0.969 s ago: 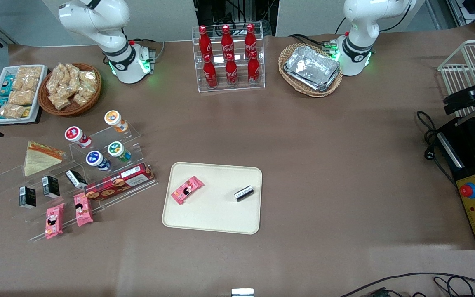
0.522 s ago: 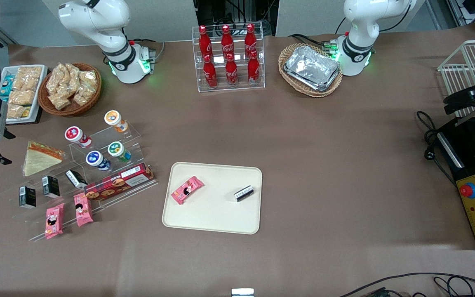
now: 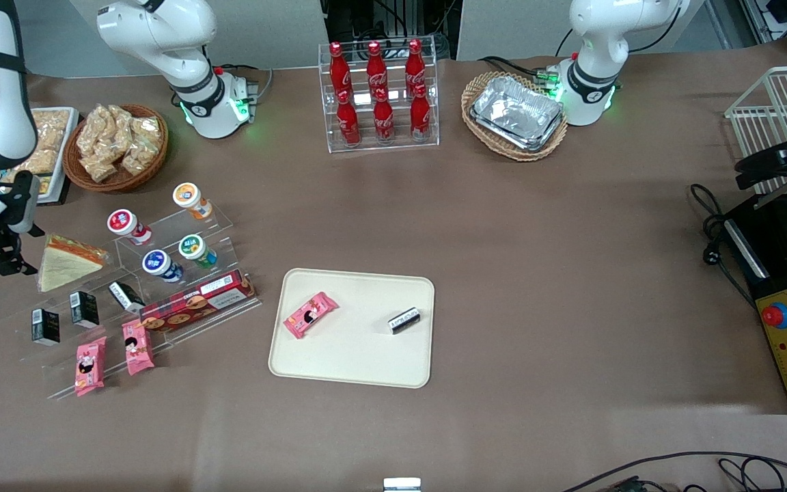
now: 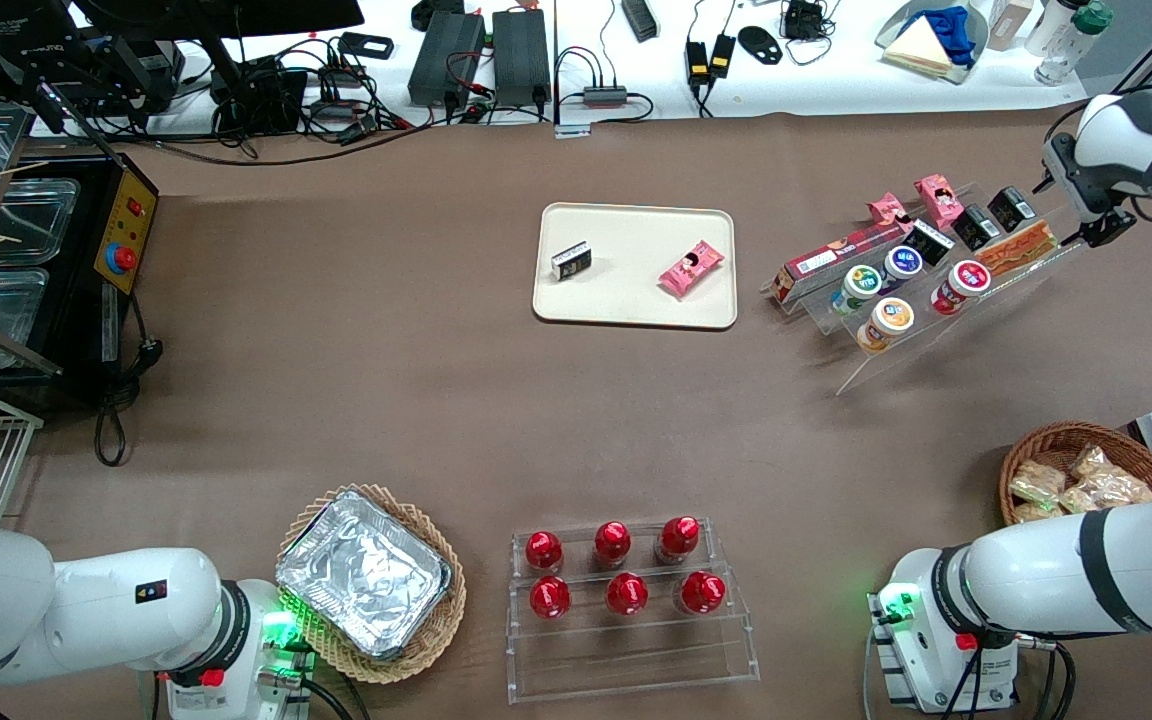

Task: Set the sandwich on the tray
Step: 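Lower the open right gripper over the wrapped sandwich on the rack, then close the right gripper on the wrapped sandwich and lift it, then carry the held sandwich over to the cream tray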

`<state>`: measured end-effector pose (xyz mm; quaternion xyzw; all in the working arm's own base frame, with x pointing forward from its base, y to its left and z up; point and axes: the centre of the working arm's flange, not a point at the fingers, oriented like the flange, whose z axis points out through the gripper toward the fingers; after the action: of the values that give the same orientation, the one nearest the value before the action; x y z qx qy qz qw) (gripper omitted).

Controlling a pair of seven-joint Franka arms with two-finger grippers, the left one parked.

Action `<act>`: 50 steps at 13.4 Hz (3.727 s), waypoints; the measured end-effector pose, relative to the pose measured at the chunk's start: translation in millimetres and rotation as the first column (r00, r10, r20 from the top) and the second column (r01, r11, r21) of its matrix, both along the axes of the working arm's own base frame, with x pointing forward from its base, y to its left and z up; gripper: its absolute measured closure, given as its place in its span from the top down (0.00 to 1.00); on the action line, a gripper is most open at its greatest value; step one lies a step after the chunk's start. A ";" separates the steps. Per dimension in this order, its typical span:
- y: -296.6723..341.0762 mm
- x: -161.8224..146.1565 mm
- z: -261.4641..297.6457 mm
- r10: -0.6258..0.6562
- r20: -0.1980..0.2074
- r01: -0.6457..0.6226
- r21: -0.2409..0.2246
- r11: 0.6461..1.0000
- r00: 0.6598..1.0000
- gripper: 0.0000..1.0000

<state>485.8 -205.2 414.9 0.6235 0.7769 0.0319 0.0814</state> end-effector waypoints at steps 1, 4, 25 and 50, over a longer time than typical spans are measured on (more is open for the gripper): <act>0.9 -1.4 -4.7 0.000 0.006 0.000 -0.002 1.000 1.000 1.00; 3.2 -1.9 -12.8 0.000 0.022 0.000 -0.006 1.000 1.000 0.99; 52.6 53.1 52.4 -0.191 0.024 0.185 0.160 0.970 0.981 0.18; 579.5 146.9 -136.4 -0.510 -0.021 0.510 0.079 0.857 0.860 0.14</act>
<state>632.7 374.3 278.5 0.8097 0.5822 0.0412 0.0614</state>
